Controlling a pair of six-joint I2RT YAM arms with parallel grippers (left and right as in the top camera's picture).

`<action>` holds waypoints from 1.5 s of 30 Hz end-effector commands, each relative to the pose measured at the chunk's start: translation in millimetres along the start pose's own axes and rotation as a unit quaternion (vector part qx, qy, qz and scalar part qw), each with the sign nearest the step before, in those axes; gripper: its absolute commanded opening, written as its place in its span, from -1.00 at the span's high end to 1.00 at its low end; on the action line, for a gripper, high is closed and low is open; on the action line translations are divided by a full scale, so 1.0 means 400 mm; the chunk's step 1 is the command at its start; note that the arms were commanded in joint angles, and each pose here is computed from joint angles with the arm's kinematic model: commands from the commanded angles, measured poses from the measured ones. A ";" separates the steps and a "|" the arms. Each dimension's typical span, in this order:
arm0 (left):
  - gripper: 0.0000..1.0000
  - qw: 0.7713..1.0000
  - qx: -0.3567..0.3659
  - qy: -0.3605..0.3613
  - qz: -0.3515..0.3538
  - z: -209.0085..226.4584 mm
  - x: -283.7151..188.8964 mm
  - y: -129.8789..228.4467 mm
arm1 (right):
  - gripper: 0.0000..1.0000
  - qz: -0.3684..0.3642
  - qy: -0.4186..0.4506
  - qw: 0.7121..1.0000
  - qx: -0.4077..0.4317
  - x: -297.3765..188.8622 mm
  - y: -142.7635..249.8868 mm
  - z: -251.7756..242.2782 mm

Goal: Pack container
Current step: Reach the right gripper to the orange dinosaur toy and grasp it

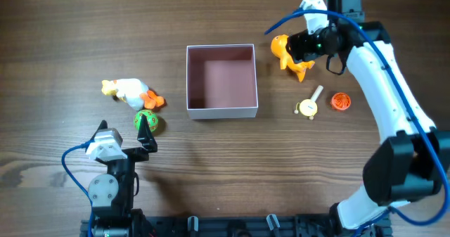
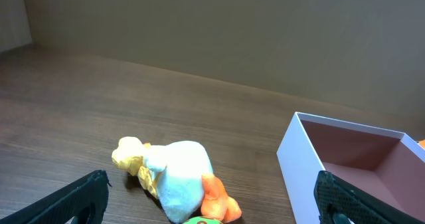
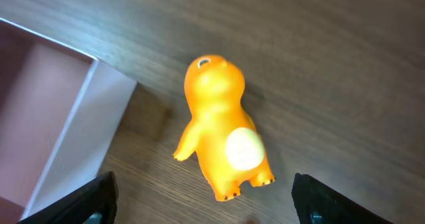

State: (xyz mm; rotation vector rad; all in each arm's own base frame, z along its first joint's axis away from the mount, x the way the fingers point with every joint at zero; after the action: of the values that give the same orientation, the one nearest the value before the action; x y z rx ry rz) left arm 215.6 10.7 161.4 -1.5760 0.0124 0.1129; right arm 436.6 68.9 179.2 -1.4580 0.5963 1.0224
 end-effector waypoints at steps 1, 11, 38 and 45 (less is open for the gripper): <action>-1.00 1.000 0.012 -0.005 -0.001 0.003 0.000 0.003 | -0.66 0.026 0.009 1.000 -0.006 0.064 0.012 -0.014; -1.00 1.000 0.012 -0.005 -0.001 0.003 0.000 0.003 | -0.46 0.085 0.005 0.996 0.007 0.203 0.078 -0.030; -0.99 1.000 0.012 -0.005 -0.001 0.003 0.000 0.003 | -0.69 0.073 0.032 0.997 0.000 0.262 0.073 -0.058; -1.00 1.000 0.012 -0.005 -0.001 0.003 0.000 0.003 | -0.01 0.094 0.030 0.995 0.002 0.259 0.096 -0.056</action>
State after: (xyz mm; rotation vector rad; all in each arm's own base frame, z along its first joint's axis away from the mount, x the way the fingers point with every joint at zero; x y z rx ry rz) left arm 215.6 10.7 161.4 -1.5760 0.0124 0.1129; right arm 460.5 62.7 73.1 -1.4507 0.7656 1.1180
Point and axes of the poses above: each gripper's point midway between its finger pads, its own x axis out along the fingers, its own z axis along the line the jaws close on, y = z × x, the point moved 3 cm from there along -x, back along the fingers, and after that the axes turned 11 degrees about x, right-handed, at the moved point
